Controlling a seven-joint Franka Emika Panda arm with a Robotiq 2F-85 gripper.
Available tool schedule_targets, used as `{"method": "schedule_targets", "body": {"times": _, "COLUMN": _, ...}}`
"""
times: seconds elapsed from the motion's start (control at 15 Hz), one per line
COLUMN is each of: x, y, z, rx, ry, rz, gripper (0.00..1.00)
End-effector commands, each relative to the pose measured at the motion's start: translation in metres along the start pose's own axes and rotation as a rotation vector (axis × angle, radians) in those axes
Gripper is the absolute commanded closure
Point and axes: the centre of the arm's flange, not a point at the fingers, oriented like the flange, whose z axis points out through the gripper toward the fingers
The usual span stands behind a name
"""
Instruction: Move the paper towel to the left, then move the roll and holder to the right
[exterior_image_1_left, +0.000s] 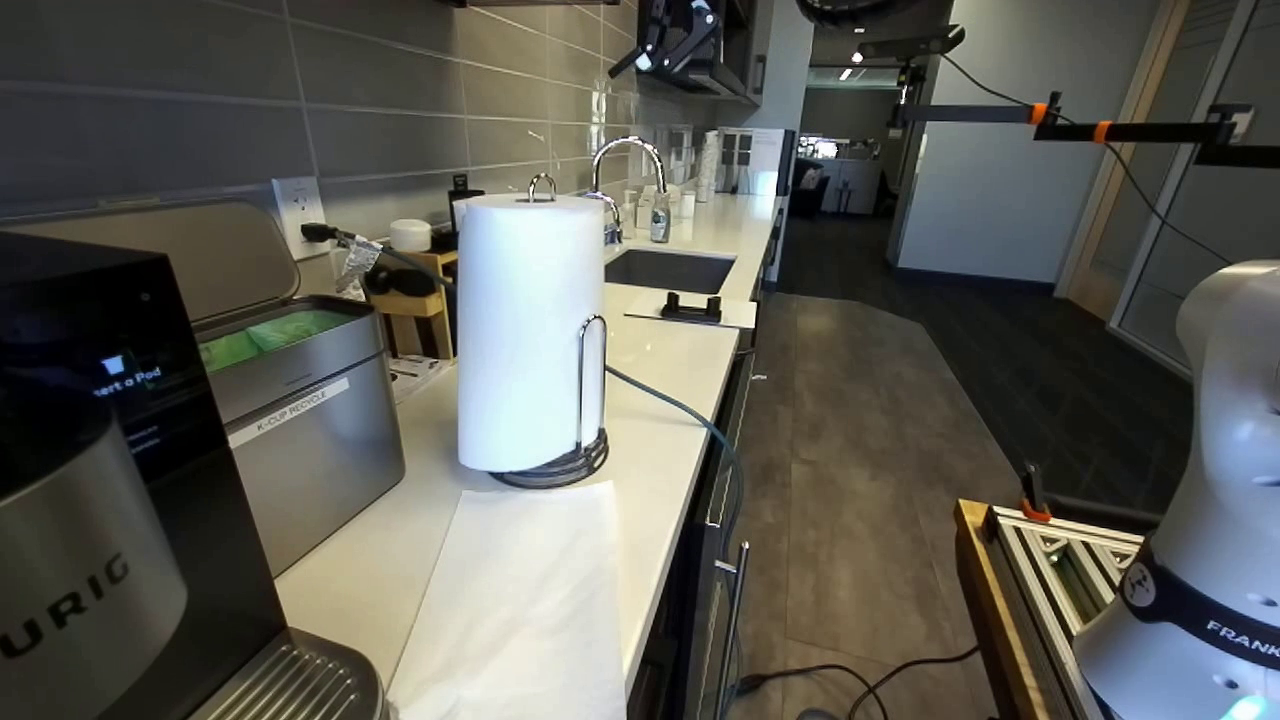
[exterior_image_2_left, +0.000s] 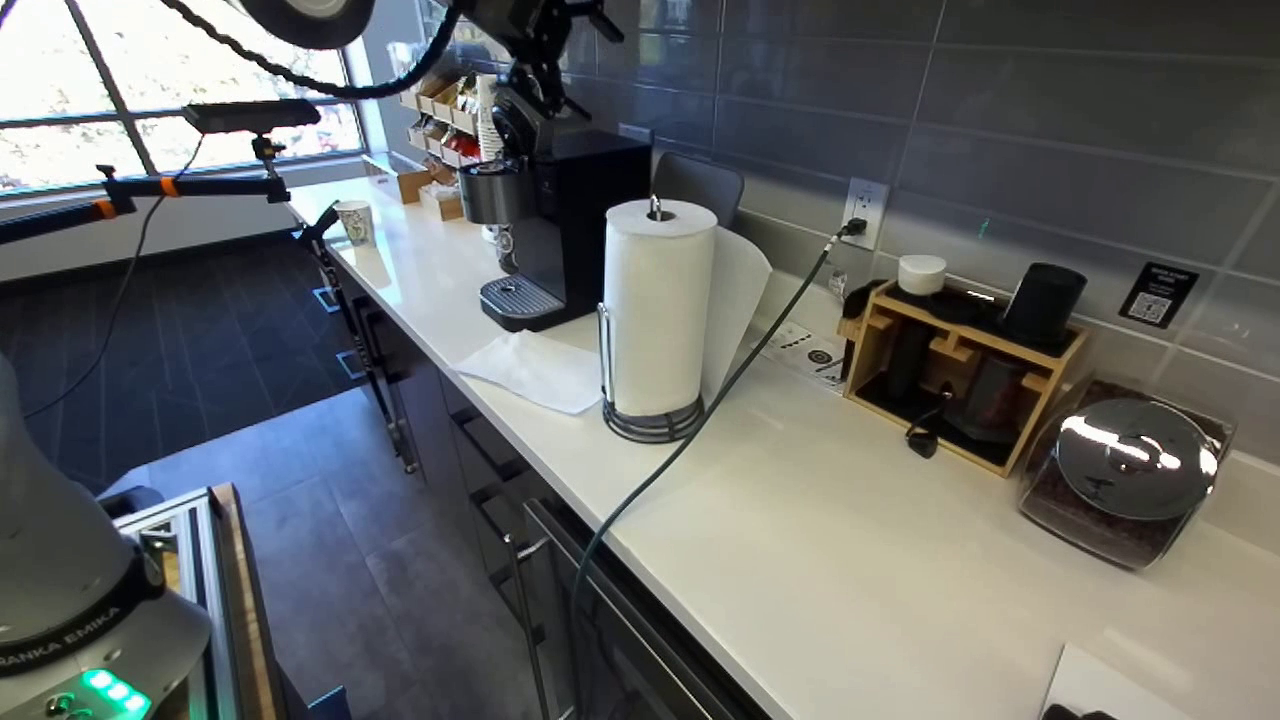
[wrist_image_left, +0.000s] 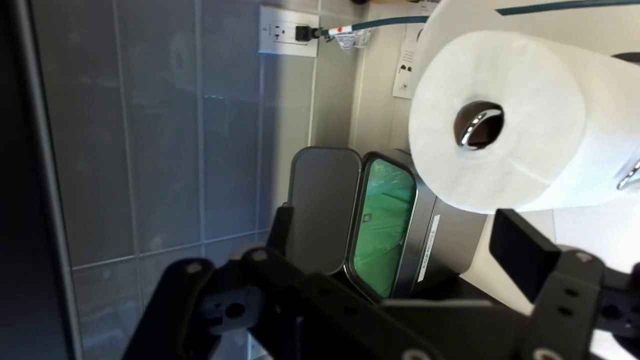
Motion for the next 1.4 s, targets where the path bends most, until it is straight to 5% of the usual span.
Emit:
{"method": "schedule_targets", "body": {"times": 0.0, "x": -0.009, "y": 0.025, "z": -0.018, "rx": -0.008, "ry": 0.014, "rz": -0.197, "gripper": 0.00}}
{"method": "schedule_targets", "body": {"times": 0.27, "x": -0.016, "y": 0.037, "z": -0.018, "rx": -0.034, "ry": 0.036, "rz": -0.397, "gripper": 0.00}}
{"method": "schedule_targets", "body": {"times": 0.4, "x": -0.014, "y": 0.037, "z": -0.009, "rx": 0.028, "ry": 0.024, "rz": -0.450, "gripper": 0.00}}
{"method": "schedule_targets", "body": {"times": 1.0, "x": -0.013, "y": 0.035, "z": 0.026, "rx": 0.391, "ry": 0.345, "rz": -0.149, "gripper": 0.00}}
{"method": "schedule_targets", "body": {"times": 1.2, "x": -0.021, "y": 0.035, "z": 0.034, "rx": 0.417, "ry": 0.353, "rz": -0.100, "gripper": 0.00}}
{"method": "schedule_targets", "body": {"times": 1.33, "x": -0.028, "y": 0.035, "z": 0.041, "rx": 0.338, "ry": 0.238, "rz": -0.098, "gripper": 0.00}}
